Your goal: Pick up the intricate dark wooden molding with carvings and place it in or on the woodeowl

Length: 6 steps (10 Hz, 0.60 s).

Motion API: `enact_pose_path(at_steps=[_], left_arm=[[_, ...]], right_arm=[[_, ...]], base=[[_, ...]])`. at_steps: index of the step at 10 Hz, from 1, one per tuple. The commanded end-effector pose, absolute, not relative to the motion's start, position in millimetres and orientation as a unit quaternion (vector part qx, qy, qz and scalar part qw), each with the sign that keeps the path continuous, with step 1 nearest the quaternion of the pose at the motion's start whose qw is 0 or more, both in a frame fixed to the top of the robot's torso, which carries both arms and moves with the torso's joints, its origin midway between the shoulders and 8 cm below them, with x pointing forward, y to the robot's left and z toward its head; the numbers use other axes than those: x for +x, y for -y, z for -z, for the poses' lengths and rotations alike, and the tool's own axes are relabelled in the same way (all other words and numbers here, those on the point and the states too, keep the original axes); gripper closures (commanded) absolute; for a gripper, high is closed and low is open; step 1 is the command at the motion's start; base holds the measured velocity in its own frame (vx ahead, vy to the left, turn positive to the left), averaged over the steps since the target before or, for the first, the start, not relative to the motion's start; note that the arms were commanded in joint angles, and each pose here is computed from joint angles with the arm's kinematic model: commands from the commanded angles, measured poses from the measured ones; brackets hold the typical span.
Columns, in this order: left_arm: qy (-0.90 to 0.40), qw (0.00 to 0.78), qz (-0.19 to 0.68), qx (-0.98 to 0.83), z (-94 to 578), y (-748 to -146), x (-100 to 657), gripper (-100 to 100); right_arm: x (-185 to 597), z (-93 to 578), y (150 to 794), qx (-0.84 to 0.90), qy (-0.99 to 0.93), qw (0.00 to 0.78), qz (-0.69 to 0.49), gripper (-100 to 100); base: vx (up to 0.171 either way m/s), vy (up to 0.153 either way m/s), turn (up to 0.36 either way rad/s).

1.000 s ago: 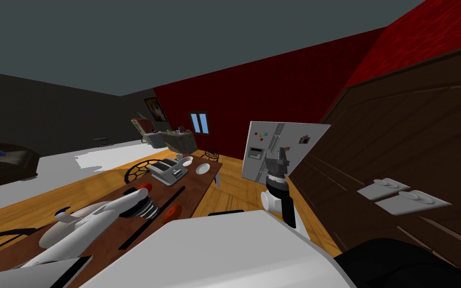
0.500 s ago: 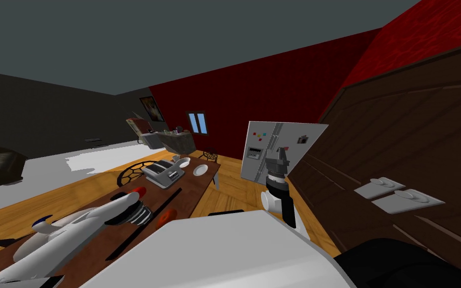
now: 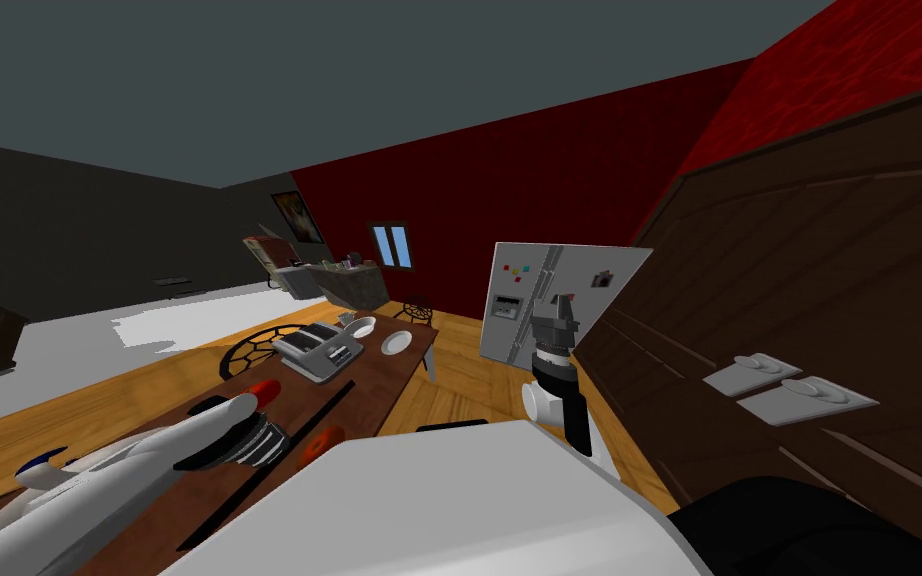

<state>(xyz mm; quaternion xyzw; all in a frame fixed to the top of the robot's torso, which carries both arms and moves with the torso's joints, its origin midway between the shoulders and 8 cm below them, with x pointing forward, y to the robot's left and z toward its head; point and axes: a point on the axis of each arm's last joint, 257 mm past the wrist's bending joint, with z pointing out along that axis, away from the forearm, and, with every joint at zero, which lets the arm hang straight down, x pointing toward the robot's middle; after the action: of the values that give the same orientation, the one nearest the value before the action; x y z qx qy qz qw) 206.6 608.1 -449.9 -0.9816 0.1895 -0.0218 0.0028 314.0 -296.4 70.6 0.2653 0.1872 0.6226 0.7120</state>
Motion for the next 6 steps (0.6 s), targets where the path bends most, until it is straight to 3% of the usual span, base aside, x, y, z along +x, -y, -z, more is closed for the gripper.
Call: enact_pose_path(at_steps=[1,3,4,5,6], left_arm=[[-0.190,0.012,0.011,-0.982,444.9,-624.8,188.7,100],[-0.185,0.006,0.018,-0.983,444.5,-619.9,192.7,100],[-0.185,0.005,0.018,-0.983,444.5,-619.8,192.8,0],[-0.184,0.004,0.020,-0.983,429.0,-625.8,196.5,100],[-0.184,0.003,0.021,-0.983,420.1,-629.1,198.3,100]], right_arm=[[314.0,-70.6,296.4,0.265,-0.187,0.712,-0.623,0],[314.0,-70.6,296.4,0.265,-0.187,0.712,-0.623,0],[314.0,-70.6,296.4,0.265,-0.187,0.712,-0.623,0],[314.0,-70.6,296.4,0.265,-0.187,0.712,-0.623,0],[314.0,-70.6,296.4,0.265,-0.187,0.712,-0.623,0]], base=[[0.033,-0.052,-0.057],[0.022,-0.025,-0.003],[0.000,0.000,0.000],[-0.081,-0.015,0.028],[-0.153,-0.015,0.055]])
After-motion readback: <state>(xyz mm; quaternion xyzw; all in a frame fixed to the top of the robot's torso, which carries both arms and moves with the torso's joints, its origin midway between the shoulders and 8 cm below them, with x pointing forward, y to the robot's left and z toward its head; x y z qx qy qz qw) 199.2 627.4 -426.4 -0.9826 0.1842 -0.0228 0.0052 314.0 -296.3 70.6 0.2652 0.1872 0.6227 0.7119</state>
